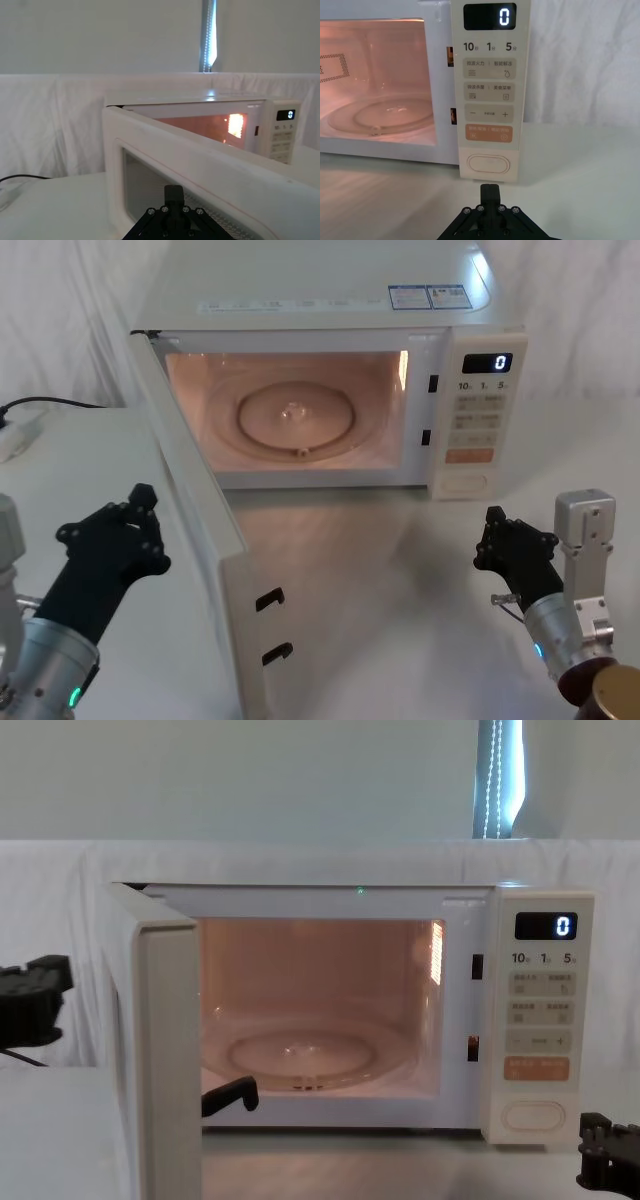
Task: Press the button to open the microwave door with one hand; close the microwave door with the other hand.
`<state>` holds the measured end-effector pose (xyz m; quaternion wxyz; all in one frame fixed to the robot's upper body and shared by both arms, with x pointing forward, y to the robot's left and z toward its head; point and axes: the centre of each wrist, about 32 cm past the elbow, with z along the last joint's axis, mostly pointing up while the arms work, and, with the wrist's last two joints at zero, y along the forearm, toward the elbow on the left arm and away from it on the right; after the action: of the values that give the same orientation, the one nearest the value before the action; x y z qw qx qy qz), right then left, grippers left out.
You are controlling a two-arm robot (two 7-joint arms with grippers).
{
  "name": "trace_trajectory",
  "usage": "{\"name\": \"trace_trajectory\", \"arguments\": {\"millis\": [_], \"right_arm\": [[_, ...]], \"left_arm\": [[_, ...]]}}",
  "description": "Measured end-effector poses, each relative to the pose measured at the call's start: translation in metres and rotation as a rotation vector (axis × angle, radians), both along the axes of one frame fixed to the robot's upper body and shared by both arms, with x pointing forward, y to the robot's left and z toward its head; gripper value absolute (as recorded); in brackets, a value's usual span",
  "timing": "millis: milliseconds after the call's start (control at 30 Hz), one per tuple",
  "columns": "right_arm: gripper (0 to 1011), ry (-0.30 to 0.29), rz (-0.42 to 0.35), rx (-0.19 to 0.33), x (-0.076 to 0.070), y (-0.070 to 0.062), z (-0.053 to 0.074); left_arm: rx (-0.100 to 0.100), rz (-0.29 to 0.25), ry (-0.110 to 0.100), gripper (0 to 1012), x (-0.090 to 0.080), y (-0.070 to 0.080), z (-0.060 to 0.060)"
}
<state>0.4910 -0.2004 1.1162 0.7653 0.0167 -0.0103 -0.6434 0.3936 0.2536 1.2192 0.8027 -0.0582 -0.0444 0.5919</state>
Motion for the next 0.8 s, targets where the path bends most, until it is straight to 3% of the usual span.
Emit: {"name": "trace_trajectory", "arguments": {"millis": [333, 800], "right_arm": [[0, 0.000, 0.000, 0.000, 0.000, 0.000, 0.000], [0, 0.000, 0.000, 0.000, 0.000, 0.000, 0.000]], "left_arm": [[0.011, -0.048, 0.017, 0, 0.015, -0.007, -0.004], [0.026, -0.087, -0.009, 0, 0.039, -0.021, 0.000]]}}
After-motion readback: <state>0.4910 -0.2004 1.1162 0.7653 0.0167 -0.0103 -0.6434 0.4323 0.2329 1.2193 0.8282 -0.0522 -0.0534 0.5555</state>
